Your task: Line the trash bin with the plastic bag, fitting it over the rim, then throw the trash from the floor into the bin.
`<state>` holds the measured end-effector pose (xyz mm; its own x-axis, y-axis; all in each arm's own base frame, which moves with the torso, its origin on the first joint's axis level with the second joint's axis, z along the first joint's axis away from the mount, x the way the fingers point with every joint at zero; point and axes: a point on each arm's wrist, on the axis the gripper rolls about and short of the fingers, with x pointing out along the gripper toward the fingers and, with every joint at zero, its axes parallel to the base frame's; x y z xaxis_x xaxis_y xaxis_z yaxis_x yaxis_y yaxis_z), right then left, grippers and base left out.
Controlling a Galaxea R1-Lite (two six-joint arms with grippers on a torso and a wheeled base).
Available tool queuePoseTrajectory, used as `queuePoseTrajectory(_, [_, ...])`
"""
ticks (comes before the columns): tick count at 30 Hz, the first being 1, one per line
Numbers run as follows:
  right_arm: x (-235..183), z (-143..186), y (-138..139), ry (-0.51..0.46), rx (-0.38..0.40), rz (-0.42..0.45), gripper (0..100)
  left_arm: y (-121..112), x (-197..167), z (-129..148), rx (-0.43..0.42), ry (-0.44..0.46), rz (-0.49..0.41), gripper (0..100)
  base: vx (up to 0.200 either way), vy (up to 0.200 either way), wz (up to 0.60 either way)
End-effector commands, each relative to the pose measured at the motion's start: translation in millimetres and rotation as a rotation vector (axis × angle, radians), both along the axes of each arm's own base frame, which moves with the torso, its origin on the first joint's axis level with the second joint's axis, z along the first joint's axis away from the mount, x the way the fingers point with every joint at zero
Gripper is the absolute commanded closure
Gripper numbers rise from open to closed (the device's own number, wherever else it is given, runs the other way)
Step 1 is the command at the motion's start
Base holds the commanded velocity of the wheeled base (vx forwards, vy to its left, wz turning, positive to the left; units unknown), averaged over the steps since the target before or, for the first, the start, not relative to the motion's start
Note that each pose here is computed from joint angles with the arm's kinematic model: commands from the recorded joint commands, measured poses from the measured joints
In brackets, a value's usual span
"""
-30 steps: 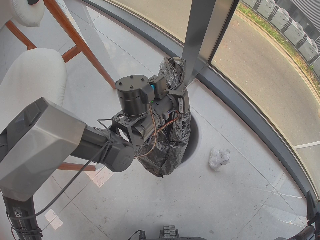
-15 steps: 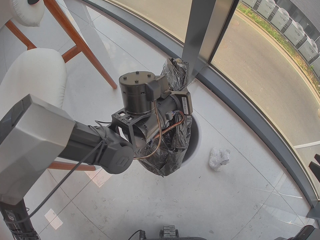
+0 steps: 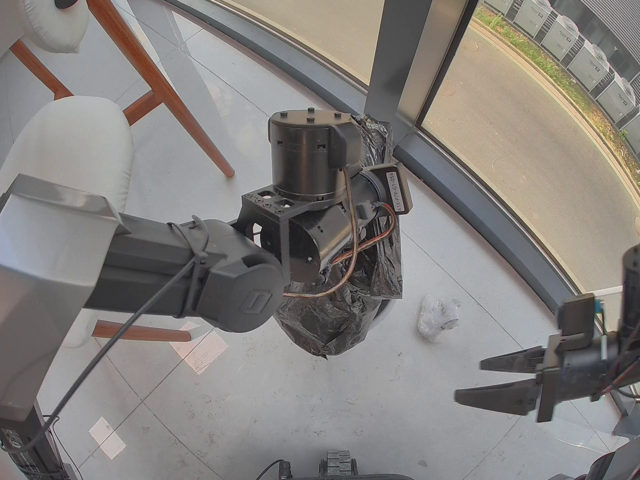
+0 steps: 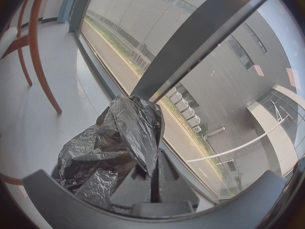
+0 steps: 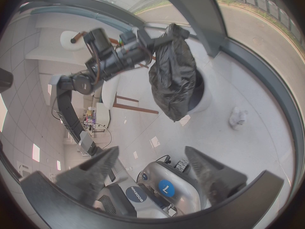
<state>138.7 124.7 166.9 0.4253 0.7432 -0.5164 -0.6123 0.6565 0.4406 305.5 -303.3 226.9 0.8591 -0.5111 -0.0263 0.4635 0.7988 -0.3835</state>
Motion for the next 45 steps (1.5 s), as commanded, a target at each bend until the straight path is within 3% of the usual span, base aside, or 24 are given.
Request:
queuePoseTrajectory(1, [36, -62, 49, 0.123, -0.097, 0.059, 100, -6, -2, 4, -0.049, 0.023, 0.023, 100, 0.0, 0.0, 0.0])
queuePoseTrajectory(7, [58, -97, 69, 0.154, -0.129, 0.055, 100, -5, -2, 1, -0.041, 0.03, 0.026, 100, 0.0, 0.0, 0.0])
queuePoseTrajectory(12, [77, -108, 86, 0.122, -0.112, 0.024, 100, -5, -4, -2, -0.032, 0.035, 0.042, 100, 0.0, 0.0, 0.0])
queuePoseTrajectory(20, [129, -99, 141, 0.091, 0.064, -0.13, 100, -4, -5, -1, -0.03, 0.035, 0.041, 100, 0.0, 0.0, 0.0])
queuePoseTrajectory(25, [166, -82, 166, -0.049, 0.161, -0.242, 100, -4, -5, 0, -0.032, 0.033, 0.054, 100, 0.0, 0.0, 0.0])
queuePoseTrajectory(28, [182, -79, 163, -0.145, 0.205, -0.313, 100, -4, -6, 0, -0.033, 0.032, 0.054, 100, 0.0, 0.0, 0.0])
queuePoseTrajectory(31, [193, -69, 152, -0.295, 0.247, -0.315, 100, -3, -5, 0, -0.034, 0.031, 0.055, 100, 0.0, 0.0, 0.0])
queuePoseTrajectory(36, [203, -66, 140, -0.436, 0.241, -0.306, 100, -4, -5, 2, -0.047, 0.019, 0.055, 100, 0.0, 0.0, 0.0])
queuePoseTrajectory(45, [170, -103, 121, -0.387, 0.164, -0.163, 100, -4, -3, -1, -0.041, 0.023, 0.058, 100, 0.0, 0.0, 0.0])
